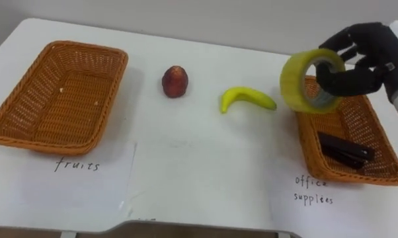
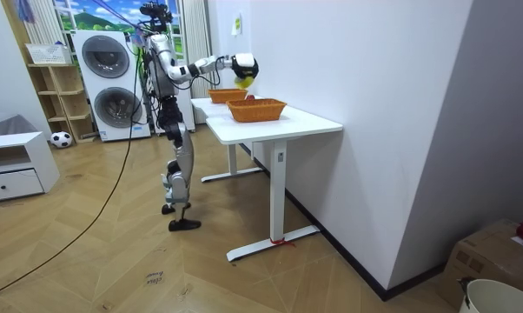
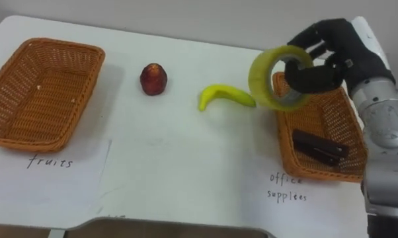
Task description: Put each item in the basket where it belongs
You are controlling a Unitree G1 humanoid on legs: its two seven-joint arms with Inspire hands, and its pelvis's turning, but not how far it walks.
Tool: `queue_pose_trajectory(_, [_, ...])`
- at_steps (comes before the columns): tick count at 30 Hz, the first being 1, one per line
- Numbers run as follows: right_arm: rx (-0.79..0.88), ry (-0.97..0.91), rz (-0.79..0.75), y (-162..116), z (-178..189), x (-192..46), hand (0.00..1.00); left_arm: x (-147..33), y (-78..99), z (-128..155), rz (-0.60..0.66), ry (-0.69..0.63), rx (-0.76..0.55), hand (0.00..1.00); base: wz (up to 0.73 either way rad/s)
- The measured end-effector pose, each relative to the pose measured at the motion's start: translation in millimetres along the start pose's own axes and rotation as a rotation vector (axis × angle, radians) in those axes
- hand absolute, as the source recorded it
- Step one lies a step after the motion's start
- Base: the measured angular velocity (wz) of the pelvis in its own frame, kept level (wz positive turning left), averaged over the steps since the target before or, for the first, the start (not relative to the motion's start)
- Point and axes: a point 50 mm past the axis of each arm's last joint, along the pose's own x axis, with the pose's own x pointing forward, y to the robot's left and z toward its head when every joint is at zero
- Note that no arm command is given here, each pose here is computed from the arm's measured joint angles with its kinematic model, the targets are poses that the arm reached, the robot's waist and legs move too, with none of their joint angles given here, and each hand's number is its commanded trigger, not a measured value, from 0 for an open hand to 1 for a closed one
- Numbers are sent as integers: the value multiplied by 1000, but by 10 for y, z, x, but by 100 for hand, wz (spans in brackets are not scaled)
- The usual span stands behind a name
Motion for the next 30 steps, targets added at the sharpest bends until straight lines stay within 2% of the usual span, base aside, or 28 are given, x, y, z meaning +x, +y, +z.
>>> queue_pose_trajectory(8, [23,57,-24,11,-146,6,100,0,27,24,9,-11,-10,0,-3])
queue_pose_trajectory(16, [64,186,8,102,-475,-48,100,-2,33,25,5,-15,-9,0,0])
queue_pose_trajectory(30, [59,251,-16,45,-651,-82,100,-10,54,-38,1,0,-10,0,0])
